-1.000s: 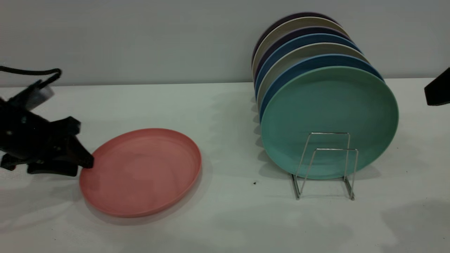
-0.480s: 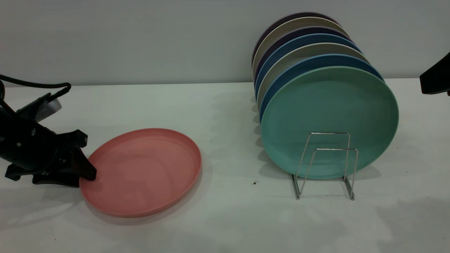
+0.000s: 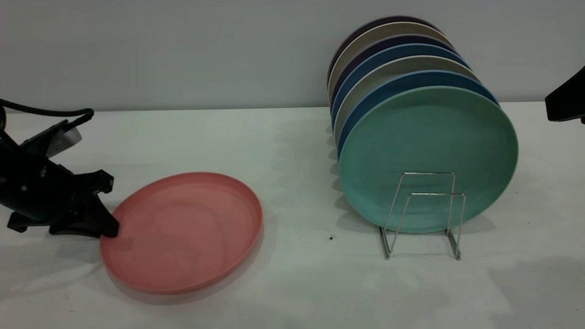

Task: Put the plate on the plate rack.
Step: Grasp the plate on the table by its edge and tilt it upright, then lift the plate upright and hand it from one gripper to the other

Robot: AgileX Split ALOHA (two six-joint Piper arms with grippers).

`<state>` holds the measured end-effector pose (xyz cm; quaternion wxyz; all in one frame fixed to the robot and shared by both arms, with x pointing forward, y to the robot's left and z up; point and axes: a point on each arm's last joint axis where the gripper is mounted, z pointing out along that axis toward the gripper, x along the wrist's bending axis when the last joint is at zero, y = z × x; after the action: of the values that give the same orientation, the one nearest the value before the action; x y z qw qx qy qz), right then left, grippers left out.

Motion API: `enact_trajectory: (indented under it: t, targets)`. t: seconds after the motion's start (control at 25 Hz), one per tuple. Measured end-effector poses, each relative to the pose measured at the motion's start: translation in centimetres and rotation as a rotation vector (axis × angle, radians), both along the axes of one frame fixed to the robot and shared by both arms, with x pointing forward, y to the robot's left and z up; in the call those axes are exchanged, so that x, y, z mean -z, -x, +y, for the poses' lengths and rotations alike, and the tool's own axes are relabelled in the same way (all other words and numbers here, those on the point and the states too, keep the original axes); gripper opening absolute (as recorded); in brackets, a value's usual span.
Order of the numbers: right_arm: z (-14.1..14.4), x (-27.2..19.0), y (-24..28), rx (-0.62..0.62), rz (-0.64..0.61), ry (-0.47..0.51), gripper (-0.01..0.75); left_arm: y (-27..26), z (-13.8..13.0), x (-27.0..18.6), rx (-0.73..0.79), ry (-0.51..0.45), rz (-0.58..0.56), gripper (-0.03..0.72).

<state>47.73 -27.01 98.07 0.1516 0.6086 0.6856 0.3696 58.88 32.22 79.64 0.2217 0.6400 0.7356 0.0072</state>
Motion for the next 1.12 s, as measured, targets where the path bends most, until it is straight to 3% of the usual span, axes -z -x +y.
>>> enact_trajectory:
  t: [0.44,0.76,0.96,1.12]
  targets:
    - [0.1,0.0,0.1,-0.009,0.004,-0.007,0.384,-0.1,-0.3,-0.9,0.04,0.025,-0.023,0.016]
    - [0.5,-0.1,0.2,-0.046,0.016,-0.04,0.384,-1.0,-1.5,-7.3,0.128,0.133,-0.21,0.016]
    - [1.4,-1.0,0.1,-0.126,0.003,-0.115,0.384,-1.1,-4.0,-10.1,0.196,0.179,-0.292,0.016]
    - [2.3,-1.7,0.2,-0.2,-0.019,-0.197,0.384,-0.8,-8.1,-10.2,0.298,0.188,-0.291,0.016]
